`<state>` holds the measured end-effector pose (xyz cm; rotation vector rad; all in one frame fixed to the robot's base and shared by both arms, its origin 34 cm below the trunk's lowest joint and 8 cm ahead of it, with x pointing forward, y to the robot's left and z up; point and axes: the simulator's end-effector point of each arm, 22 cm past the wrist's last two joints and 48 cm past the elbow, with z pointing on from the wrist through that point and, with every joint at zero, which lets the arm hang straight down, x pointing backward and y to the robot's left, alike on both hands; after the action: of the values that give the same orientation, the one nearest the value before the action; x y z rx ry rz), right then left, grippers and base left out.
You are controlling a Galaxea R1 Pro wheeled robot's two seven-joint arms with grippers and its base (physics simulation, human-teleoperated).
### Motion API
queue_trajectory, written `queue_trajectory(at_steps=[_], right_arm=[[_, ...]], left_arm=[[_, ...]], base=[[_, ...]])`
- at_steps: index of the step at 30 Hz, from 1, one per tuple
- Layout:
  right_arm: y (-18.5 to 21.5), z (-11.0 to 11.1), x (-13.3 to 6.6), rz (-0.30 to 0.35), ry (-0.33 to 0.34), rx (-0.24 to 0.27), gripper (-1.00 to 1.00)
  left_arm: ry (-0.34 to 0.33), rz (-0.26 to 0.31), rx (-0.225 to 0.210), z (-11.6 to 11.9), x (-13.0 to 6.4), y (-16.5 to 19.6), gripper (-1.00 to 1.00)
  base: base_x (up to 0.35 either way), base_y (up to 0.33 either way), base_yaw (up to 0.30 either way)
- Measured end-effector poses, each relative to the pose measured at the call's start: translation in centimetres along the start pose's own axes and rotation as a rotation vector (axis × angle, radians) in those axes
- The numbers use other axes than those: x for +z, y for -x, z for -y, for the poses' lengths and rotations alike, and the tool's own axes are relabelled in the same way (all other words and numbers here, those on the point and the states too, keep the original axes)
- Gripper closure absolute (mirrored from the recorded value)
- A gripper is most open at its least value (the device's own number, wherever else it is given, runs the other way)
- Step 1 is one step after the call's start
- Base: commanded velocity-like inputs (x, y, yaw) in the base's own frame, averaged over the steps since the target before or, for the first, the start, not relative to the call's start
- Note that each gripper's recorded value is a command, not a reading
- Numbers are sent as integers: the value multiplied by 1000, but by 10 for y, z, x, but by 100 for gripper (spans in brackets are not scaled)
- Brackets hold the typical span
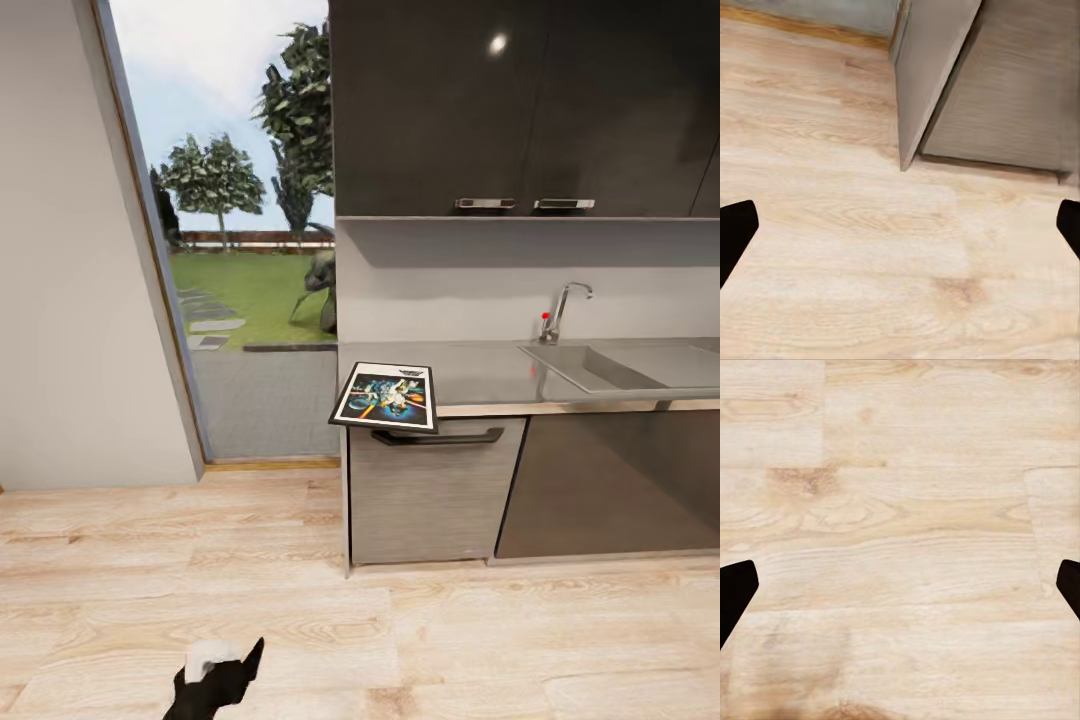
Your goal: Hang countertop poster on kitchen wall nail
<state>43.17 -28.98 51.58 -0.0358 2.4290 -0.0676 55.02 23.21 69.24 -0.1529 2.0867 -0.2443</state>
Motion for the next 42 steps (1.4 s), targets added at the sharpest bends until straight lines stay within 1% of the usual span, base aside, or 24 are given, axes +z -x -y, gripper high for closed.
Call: queue_trajectory(at_steps=[2,3,4,5,7,8,11,12,13,14,15,16,17,18,24,26,29,34,42], right_arm=[[0,0,0,0,0,0,-100],[0,0,0,1,0,0,-100],[0,0,0,0,0,0,-100],[0,0,0,1,0,0,-100],[0,0,0,1,0,1,-100],[0,0,0,1,0,1,-100],[0,0,0,1,0,1,-100],[0,0,0,1,0,1,-100],[0,0,0,1,0,1,-100],[0,0,0,1,0,1,-100],[0,0,0,1,0,1,-100],[0,0,0,1,0,1,-100],[0,0,0,1,0,1,-100],[0,0,0,1,-1,1,-100],[0,1,0,1,-1,0,-100],[0,1,0,1,-2,0,-100],[0,1,0,1,-2,0,-100],[0,1,0,2,-2,0,-100],[1,3,0,3,-3,-1,-100]], left_arm=[[-31,13,-68,12,-2,22,-100],[-67,29,-131,25,-4,41,-100],[-88,42,-164,33,-6,53,-100],[-148,71,-262,54,-13,79,-100],[-191,82,-327,68,-17,94,-100],[-232,81,-386,82,-18,105,-100],[-303,85,-472,106,-17,127,-100],[-350,95,-526,122,-17,143,-100],[-374,102,-552,130,-16,152,-100],[-415,112,-601,145,-16,166,-100],[-434,116,-624,153,-16,172,-100],[-464,121,-665,165,-15,180,-100],[-465,121,-666,166,-15,181,-100],[-490,127,-704,176,-15,188,-100],[-492,164,-734,173,-12,200,-100],[-481,195,-789,166,-7,203,-100],[-466,212,-822,161,-3,202,-100],[-456,219,-840,158,-1,200,-100],[-445,208,-849,156,3,193,-100]], base=[[1,0,0],[0,0,0],[0,0,0],[0,0,0],[0,0,0],[0,0,0],[0,0,0],[0,0,0],[0,0,0],[0,0,0],[0,0,0],[0,0,0],[0,0,0],[0,0,0],[0,0,0],[0,0,0],[0,0,0],[0,0,0],[74,0,0]])
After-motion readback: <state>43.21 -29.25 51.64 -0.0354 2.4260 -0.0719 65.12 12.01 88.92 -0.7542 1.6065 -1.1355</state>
